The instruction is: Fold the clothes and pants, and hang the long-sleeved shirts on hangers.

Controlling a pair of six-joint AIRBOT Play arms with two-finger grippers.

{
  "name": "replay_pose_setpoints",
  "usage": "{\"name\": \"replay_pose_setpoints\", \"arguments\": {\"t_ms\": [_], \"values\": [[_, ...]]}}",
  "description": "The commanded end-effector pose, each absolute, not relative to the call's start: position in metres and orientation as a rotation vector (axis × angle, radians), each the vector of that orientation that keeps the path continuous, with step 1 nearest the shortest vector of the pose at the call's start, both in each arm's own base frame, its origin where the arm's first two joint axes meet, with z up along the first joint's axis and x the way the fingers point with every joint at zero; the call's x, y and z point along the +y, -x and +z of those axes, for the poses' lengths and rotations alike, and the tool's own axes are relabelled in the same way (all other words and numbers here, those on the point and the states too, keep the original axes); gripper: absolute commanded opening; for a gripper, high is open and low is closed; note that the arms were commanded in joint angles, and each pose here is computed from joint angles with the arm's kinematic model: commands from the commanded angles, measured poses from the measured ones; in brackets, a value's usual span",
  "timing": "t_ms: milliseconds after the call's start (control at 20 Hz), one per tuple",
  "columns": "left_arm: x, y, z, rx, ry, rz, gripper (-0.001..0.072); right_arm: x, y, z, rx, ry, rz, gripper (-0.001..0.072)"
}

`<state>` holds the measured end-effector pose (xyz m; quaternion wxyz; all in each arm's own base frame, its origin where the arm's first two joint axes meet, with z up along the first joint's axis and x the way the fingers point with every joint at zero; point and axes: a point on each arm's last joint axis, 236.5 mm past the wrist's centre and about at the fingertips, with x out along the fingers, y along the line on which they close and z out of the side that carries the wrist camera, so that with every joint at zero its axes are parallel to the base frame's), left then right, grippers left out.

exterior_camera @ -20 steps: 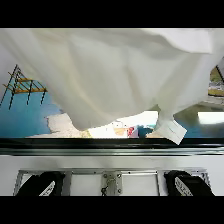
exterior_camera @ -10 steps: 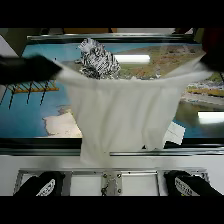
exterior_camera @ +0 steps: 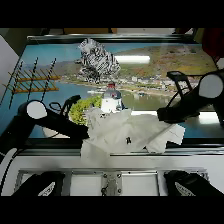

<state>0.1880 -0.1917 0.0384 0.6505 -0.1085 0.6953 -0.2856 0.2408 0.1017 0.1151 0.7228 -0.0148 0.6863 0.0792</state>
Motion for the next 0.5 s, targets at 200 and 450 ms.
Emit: {"name": "replay_pose_setpoints", "arguments": {"t_ms": [200, 450], "values": [[-0.185, -0.199, 0.034, 1.549, 0.261, -0.628, 0.053, 0.11, -0.226, 0.101, 1.556, 0.051, 0.171, 0.0012], [-0.148, -0.281, 0.064, 1.411, 0.25, -0.504, 0.0676, 0.11, -0.225, 0.101, 1.56, 0.052, 0.172, 0.0013]]}}
